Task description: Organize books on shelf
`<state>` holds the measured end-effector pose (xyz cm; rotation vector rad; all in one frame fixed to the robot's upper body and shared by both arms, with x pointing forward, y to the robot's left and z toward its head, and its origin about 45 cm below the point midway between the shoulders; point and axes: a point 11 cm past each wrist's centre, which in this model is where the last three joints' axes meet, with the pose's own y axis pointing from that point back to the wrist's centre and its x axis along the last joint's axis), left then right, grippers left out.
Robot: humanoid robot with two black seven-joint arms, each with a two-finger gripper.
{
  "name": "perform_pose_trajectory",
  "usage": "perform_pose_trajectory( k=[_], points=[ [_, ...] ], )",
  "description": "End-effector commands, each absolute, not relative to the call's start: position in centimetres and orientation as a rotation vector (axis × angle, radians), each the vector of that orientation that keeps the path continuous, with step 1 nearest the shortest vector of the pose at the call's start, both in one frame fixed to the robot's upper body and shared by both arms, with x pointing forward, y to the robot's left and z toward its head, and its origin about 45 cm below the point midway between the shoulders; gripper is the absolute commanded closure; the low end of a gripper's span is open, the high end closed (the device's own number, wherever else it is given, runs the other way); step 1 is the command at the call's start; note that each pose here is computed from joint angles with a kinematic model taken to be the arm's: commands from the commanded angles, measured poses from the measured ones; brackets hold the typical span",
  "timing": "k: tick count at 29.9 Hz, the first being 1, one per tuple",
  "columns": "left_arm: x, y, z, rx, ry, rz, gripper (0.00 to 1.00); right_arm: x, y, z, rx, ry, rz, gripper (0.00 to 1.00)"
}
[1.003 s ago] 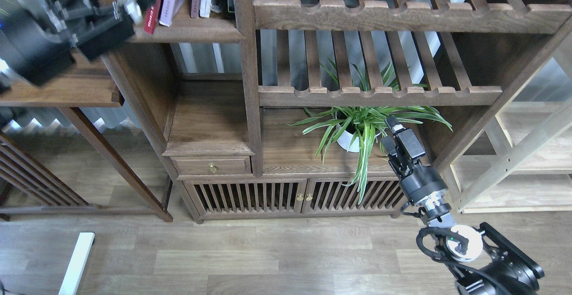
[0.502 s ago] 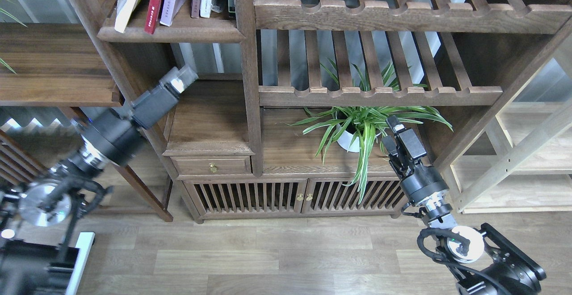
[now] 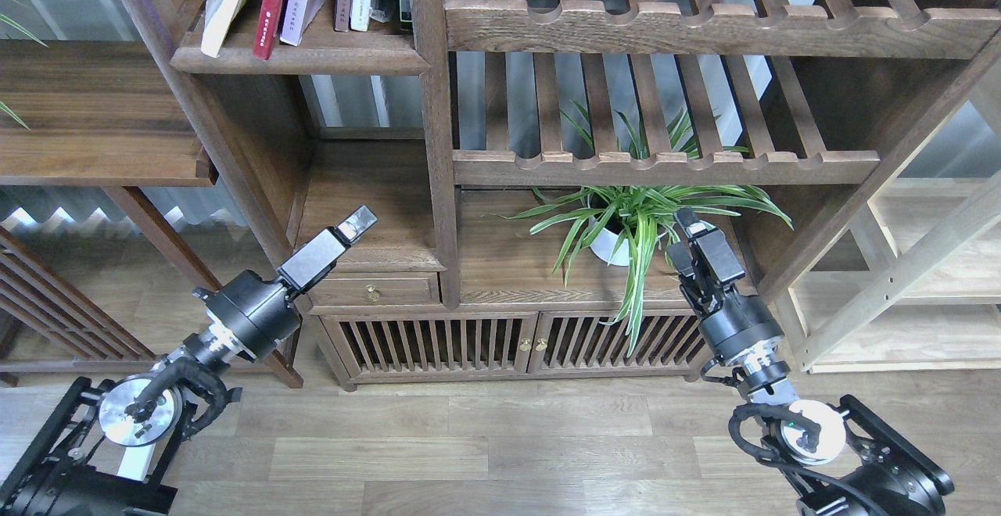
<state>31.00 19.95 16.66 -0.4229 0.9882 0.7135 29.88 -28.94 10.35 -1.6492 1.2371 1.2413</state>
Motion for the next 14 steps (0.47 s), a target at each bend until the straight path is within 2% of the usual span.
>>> perform_pose_trajectory(
  k=[1, 14],
  points=[
    [30.7, 18.2, 16.8, -0.481, 1.041, 0.660, 0.01, 29.9, -28.8, 10.5, -1.653, 1.232, 1.240, 0.01],
    [30.2, 17.3, 15.5, -0.491, 1.119, 0.638, 0.01, 30.3, -26.7, 10.6, -1.634, 1.178, 1.253, 0.01]
  ],
)
